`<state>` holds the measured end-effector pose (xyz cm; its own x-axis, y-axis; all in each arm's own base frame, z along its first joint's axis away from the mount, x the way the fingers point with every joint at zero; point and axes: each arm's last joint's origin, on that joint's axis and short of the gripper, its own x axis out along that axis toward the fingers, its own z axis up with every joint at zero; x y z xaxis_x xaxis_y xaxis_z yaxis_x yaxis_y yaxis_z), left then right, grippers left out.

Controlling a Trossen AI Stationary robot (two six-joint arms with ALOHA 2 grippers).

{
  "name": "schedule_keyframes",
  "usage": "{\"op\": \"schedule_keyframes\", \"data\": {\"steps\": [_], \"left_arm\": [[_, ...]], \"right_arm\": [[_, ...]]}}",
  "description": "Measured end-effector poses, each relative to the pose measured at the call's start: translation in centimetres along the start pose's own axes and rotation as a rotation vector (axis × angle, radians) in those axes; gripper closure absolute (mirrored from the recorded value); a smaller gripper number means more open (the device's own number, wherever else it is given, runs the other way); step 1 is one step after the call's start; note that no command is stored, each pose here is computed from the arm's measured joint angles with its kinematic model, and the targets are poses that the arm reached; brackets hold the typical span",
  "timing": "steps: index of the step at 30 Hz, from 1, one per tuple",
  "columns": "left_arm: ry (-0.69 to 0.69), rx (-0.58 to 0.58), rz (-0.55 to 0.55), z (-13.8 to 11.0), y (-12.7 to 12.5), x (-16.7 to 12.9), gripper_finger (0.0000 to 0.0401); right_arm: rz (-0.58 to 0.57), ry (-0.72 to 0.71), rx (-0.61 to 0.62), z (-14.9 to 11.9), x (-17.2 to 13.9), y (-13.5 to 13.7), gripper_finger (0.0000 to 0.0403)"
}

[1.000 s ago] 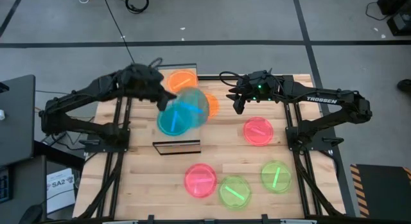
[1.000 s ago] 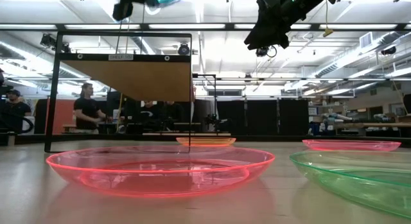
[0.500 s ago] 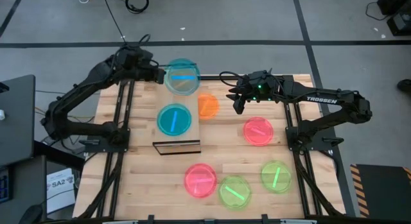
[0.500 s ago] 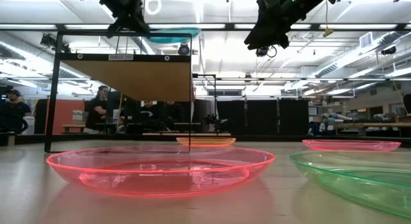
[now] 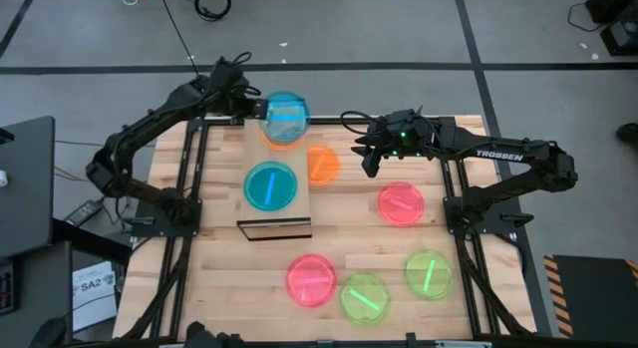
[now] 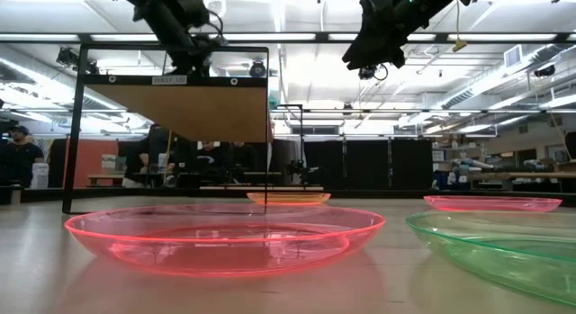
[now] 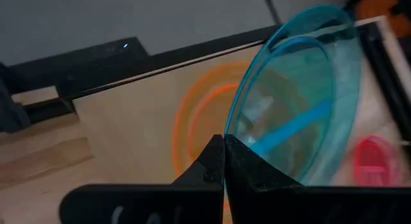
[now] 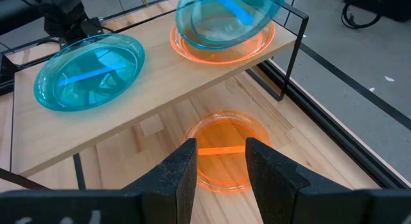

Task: Place and stack plates onto a shelf
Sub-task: Stack the blue plate on top of the orange plate on the shelf

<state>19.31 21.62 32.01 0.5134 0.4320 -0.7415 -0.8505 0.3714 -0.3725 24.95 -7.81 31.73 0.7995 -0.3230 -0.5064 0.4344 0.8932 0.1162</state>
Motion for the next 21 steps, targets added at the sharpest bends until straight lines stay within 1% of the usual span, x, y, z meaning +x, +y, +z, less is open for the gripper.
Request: {"op": "schedule_keyframes", "data": {"steps": [3, 9, 13, 18, 21], "left_arm": [[0.024, -0.015, 0.019, 0.1, 0.4, 1.0, 0.0399], [0.079, -0.029, 0.009, 0.0, 0.5, 2.3, 0.0399], [0.106, -0.032, 0.024, -0.3, 0.7, 2.5, 0.0398], [0.125, -0.033, 0.036, -0.5, 0.8, 2.4, 0.0386], [0.134, -0.007, 0.051, -0.6, 0.9, 2.4, 0.0381]], "right_arm": [[0.000, 0.000, 0.000, 0.0, 0.0, 0.0, 0.0263], [0.000, 0.000, 0.000, 0.0, 0.0, 0.0, 0.0263], [0.000, 0.000, 0.000, 0.0, 0.0, 0.0, 0.0263], [0.000, 0.000, 0.000, 0.0, 0.0, 0.0, 0.0263], [0.000, 0.000, 0.000, 0.0, 0.0, 0.0, 0.0263]]}}
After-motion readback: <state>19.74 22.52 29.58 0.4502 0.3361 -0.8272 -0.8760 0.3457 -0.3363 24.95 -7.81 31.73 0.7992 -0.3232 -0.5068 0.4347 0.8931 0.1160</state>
